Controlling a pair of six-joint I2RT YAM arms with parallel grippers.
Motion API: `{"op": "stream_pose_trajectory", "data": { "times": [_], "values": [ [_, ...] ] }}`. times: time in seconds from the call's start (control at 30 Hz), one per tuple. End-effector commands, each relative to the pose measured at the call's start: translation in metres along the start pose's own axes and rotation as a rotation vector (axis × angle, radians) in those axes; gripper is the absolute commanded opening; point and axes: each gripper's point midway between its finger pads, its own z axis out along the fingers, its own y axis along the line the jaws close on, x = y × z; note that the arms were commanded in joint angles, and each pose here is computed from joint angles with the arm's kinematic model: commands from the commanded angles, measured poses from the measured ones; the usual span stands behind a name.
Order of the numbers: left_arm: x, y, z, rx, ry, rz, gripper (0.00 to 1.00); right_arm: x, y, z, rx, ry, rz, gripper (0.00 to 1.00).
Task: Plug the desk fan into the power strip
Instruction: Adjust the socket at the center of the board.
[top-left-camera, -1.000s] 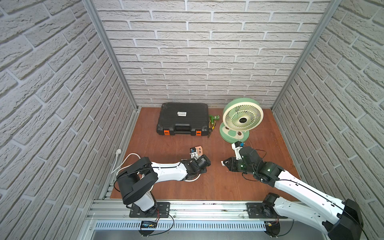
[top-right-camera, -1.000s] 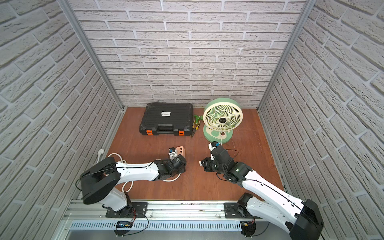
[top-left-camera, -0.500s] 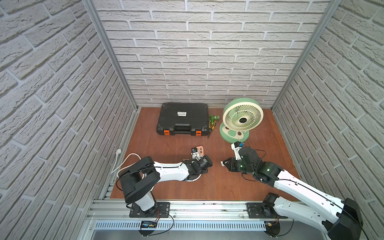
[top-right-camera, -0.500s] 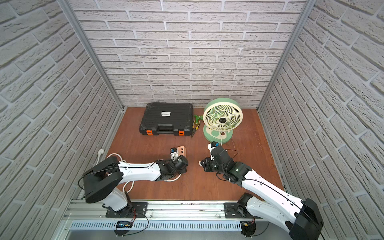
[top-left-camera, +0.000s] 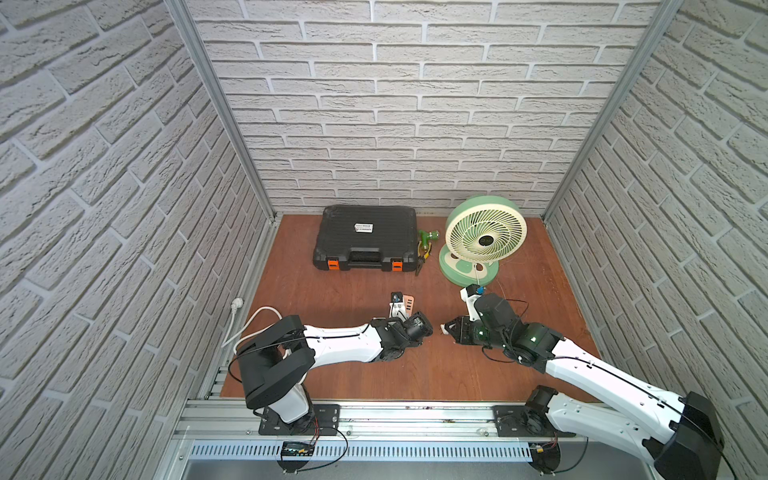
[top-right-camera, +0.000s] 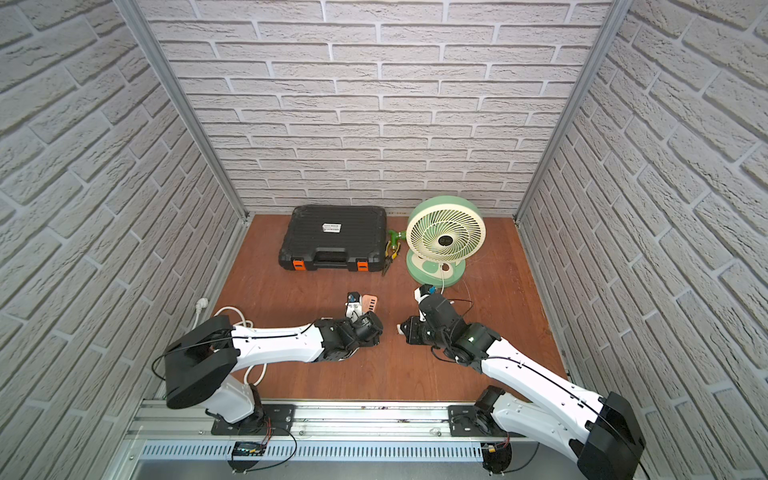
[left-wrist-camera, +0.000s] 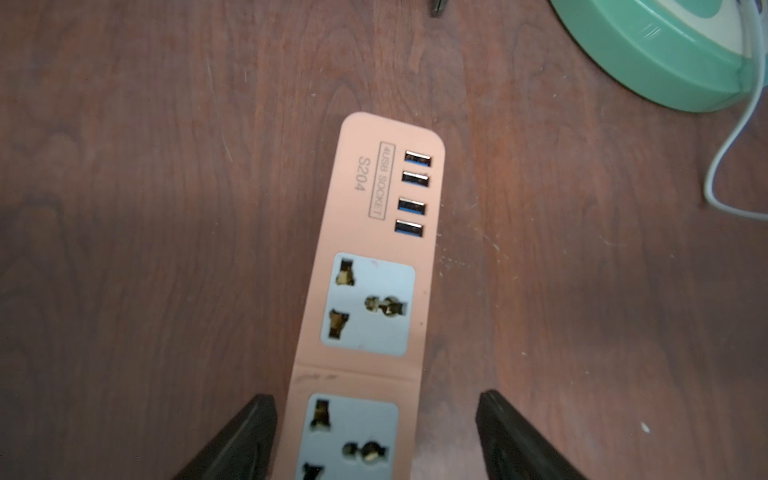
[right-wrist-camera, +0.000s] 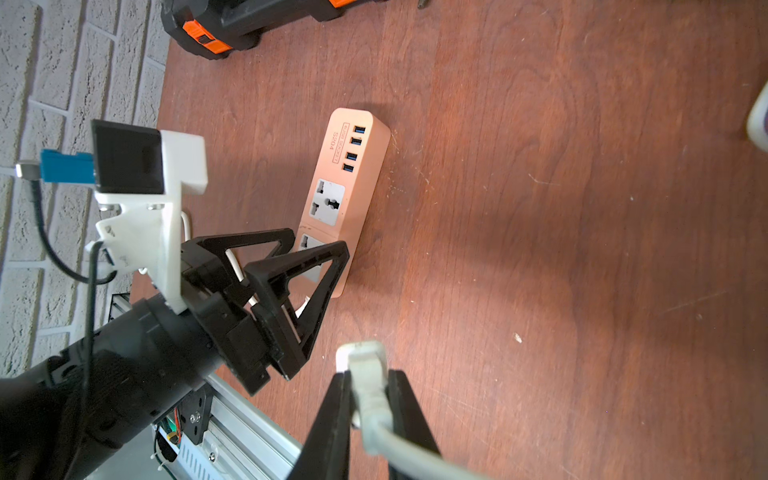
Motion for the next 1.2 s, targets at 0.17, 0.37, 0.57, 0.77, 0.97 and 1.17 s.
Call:
{"op": "stream_pose_trajectory", "data": {
  "times": [0.17, 0.37, 0.57, 0.77, 0.97, 1.17],
  "values": [
    [-0.020, 0.017, -0.034, -0.014, -0.079, 0.092, 0.83, -0.009, 0.010, -0.007, -0.025, -0.041, -0.023, 0.03],
    [-0.032, 0.037, -0.064, 0.009, -0.138, 0.117, 0.89, -0.012, 0.015, -0.005, -0.035, -0.042, -0.034, 0.03],
    [-0.027, 0.073, -0.068, -0.008, -0.123, 0.076, 0.89, -0.012, 0.022, 0.002, -0.051, -0.033, -0.032, 0.03],
    [-0.014, 0.084, -0.057, 0.053, -0.082, 0.003, 0.81, -0.012, 0.028, 0.007, -0.053, -0.029, -0.036, 0.03],
    [-0.006, 0.108, -0.039, 0.003, -0.027, -0.098, 0.30, -0.013, 0.032, 0.010, -0.046, -0.024, -0.039, 0.03],
    [-0.013, 0.114, -0.026, -0.031, -0.030, -0.111, 0.00, -0.015, 0.037, 0.008, -0.046, -0.031, -0.043, 0.03]
  ]
}}
